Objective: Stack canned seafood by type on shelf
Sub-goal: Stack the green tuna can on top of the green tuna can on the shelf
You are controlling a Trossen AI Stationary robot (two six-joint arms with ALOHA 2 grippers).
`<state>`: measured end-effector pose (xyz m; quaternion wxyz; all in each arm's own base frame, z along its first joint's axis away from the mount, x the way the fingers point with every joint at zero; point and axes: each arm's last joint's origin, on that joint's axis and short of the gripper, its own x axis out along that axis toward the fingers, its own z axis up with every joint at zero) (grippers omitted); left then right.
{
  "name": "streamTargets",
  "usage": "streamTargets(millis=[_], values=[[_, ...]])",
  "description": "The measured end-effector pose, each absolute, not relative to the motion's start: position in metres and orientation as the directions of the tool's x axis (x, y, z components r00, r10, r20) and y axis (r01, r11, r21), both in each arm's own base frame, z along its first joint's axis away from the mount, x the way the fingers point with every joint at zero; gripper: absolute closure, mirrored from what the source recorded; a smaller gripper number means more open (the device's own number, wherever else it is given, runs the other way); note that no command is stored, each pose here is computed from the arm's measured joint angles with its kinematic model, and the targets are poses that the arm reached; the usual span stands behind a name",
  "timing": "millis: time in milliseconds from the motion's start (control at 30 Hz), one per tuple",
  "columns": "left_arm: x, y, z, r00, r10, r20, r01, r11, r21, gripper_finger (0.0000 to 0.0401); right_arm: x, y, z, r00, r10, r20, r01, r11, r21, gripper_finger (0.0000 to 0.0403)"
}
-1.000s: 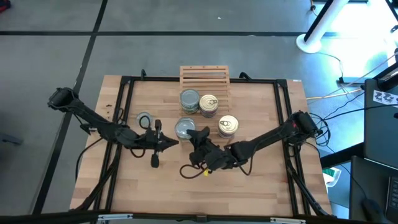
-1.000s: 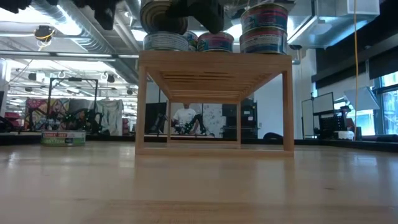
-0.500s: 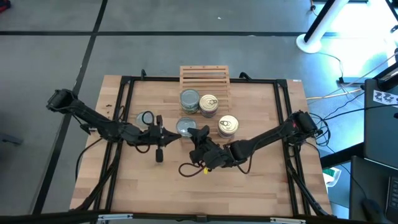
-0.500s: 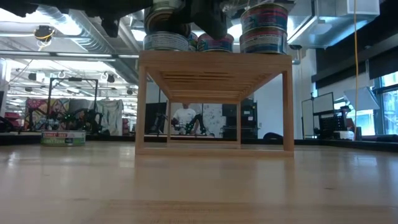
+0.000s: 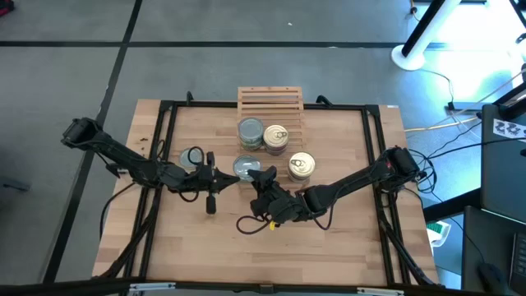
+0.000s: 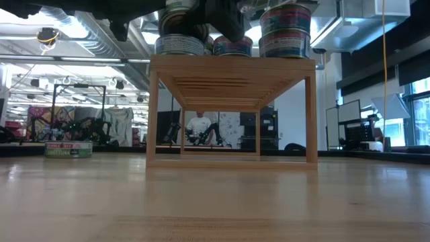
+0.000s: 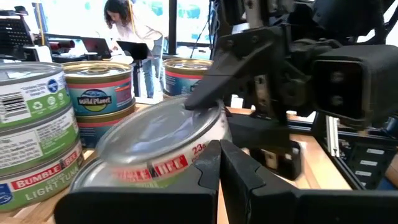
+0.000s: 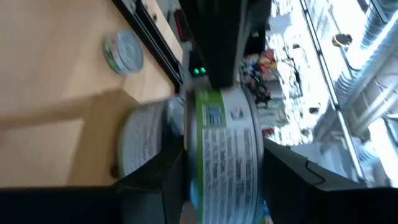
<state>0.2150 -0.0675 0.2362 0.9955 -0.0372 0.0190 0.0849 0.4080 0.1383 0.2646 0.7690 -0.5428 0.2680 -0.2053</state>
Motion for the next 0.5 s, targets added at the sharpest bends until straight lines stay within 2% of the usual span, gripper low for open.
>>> streamTargets(millis=[267, 500], values=[[0.215, -0.0674, 0.2362, 0.984, 0.17, -0.044, -0.173, 0.982, -0.071, 0.0396, 0.4085, 0.1396, 0.2645, 0.792, -0.578, -0.199, 0.012, 0.34, -0.94, 0.0194], [0.2149, -0.0675, 0.2363, 0.985, 0.169, -0.043, -0.172, 0.983, -0.071, 0.0396, 0.4086, 0.1389, 0.2643, 0.791, -0.579, -0.2, 0.011, 0.339, -0.941, 0.0187]])
